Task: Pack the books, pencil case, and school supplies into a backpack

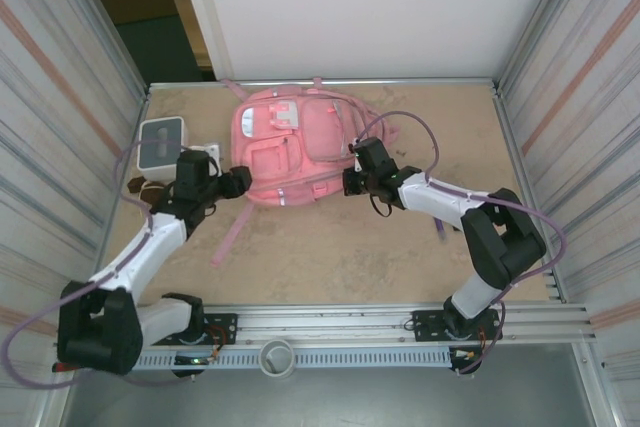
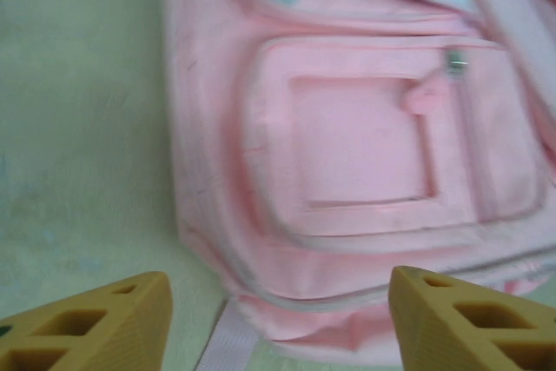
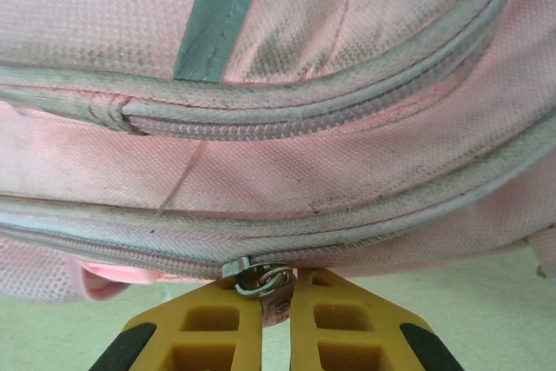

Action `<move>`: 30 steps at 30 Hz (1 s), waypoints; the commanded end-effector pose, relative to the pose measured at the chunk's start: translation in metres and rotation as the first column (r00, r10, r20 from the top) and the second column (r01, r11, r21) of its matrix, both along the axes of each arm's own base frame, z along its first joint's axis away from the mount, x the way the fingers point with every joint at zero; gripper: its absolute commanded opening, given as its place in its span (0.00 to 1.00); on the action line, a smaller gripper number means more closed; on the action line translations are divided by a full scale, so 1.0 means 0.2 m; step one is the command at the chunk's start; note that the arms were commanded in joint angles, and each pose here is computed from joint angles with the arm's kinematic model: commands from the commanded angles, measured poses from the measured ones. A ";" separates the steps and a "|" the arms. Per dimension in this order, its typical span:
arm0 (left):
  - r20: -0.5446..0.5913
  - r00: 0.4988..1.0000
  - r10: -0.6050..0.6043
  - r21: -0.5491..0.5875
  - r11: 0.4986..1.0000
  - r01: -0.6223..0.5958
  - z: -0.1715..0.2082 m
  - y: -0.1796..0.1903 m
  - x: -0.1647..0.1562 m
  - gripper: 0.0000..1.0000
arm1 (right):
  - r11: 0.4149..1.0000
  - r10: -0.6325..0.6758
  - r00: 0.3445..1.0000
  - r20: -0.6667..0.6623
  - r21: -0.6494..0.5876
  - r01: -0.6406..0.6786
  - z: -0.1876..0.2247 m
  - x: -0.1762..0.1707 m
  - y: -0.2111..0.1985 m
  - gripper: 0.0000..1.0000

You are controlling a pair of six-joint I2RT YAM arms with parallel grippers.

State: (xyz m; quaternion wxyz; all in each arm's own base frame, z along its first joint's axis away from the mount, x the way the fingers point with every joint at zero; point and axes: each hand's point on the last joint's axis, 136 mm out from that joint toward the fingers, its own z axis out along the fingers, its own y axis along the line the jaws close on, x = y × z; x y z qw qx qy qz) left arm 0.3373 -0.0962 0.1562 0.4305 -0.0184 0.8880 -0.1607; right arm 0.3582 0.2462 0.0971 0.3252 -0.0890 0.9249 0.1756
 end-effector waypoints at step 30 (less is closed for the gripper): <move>0.050 0.793 -0.607 0.686 0.598 0.414 -0.22 -0.89 0.18 0.33 | 0.995 0.014 1.000 0.020 0.099 -0.016 0.17 -0.07 0.01 0.00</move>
